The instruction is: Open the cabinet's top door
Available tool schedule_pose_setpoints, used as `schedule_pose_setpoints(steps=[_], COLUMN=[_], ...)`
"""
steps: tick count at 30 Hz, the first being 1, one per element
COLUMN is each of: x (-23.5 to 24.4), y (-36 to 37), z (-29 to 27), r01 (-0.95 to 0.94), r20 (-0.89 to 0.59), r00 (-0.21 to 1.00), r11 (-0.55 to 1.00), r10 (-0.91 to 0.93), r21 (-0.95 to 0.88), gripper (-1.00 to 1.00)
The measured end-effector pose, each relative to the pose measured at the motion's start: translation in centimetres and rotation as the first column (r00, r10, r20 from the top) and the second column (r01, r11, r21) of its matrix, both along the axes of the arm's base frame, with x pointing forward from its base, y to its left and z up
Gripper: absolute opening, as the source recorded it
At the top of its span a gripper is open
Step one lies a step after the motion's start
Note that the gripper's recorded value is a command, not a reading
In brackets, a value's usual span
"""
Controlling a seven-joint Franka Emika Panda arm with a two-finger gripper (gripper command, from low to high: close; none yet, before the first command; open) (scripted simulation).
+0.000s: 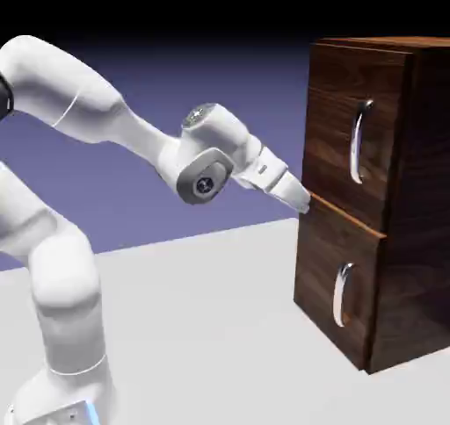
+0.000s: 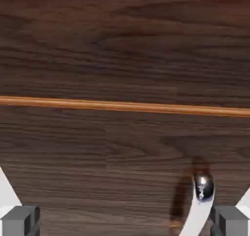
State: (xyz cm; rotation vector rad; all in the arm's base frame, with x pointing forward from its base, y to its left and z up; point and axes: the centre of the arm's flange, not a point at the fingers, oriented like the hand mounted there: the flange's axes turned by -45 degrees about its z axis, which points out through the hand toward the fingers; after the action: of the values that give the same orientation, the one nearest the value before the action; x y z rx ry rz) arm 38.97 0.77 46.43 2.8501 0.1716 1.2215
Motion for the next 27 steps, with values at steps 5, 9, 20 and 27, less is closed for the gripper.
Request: schedule_pose_setpoints(steps=[5,9,20,27], x=[0.0,-0.2,-1.2,-1.9], y=[1.1,1.8,2.5,2.1], z=[2.4,4.0,7.6,9.0], r01=[-0.171,-0.281,-0.434,-0.42], r20=[0.038,0.045,-0.041,-0.159], r00=[0.983,0.948,0.803,0.71], r11=[0.967,0.895,0.537,0.231], r10=[0.181,0.315,0.595,0.686], r21=[-0.19,-0.346,-0.723,-0.878], gripper=[0.0,0.0,0.0,0.0])
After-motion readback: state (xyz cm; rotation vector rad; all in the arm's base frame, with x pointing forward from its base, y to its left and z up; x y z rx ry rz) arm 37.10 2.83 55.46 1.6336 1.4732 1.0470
